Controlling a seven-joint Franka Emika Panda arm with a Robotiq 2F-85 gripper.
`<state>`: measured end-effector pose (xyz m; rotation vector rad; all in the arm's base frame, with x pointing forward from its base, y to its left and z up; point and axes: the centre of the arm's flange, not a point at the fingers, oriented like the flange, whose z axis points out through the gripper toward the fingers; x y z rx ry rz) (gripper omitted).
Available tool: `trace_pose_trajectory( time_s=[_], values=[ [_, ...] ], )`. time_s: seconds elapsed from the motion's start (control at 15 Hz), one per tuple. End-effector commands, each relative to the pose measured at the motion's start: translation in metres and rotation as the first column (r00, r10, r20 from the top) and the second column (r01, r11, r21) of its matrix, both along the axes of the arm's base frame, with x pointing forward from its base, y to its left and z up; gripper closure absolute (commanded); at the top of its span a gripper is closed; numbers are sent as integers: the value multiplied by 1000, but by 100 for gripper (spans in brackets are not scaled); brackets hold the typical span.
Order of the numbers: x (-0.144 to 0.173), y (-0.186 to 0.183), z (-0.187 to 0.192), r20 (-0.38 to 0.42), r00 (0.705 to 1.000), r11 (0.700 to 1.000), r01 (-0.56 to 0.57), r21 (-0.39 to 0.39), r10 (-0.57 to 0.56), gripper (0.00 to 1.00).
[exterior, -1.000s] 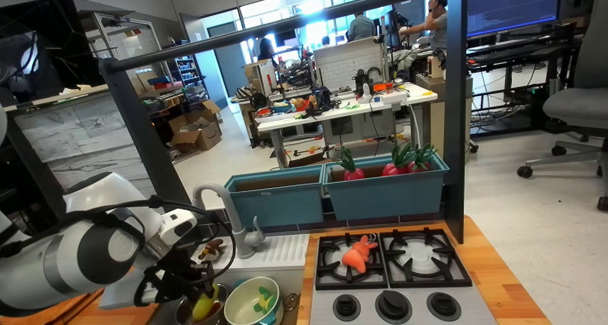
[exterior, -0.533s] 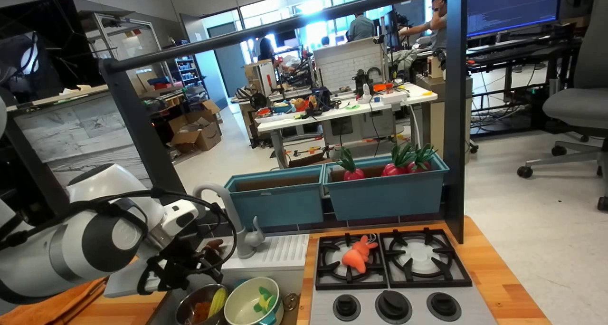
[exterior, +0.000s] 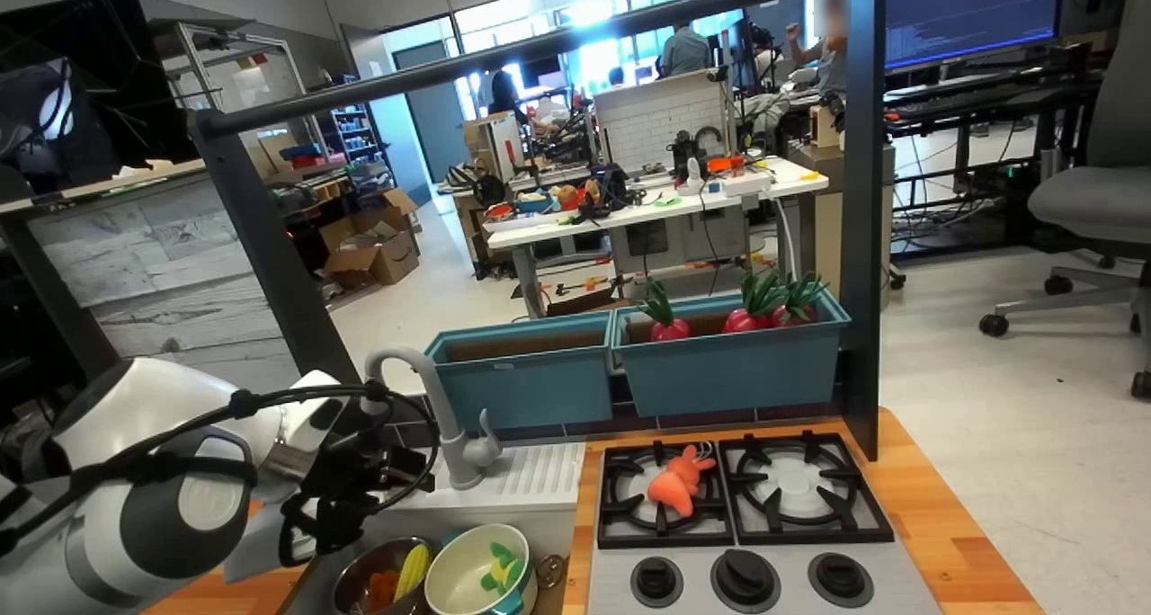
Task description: Put the plush toys in the the pots in the sing and use the towel to wipe the surface
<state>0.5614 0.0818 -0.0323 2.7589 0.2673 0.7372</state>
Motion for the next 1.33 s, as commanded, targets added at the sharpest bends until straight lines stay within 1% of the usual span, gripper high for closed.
trace_pose_trajectory(
  time_s=[0.0,0.07,0.27,0.33,0.4,0.47,0.53,0.6,0.73,0.93,1.0,1.27],
  values=[
    [-1,10,-23,80,997,999,3,-42,0,32],
    [-3,12,-26,83,997,999,7,-44,-3,42],
    [-3,20,-32,96,995,999,7,-33,-4,64],
    [-3,22,-33,103,995,1000,5,-31,-1,73],
    [-3,25,-32,106,994,1000,6,-27,-3,78],
    [-3,24,-29,111,994,1000,15,-22,-12,36],
    [-4,24,-26,119,993,1000,16,-16,-14,41],
    [-5,26,-24,129,992,1000,13,-12,-12,41],
    [-5,28,-16,152,988,1000,7,-6,-6,29],
    [-3,33,-3,183,983,1000,-3,14,0,6],
    [0,35,-1,199,980,1000,-7,17,4,1],
    [19,43,0,248,969,1000,-14,18,9,0]
  ],
)
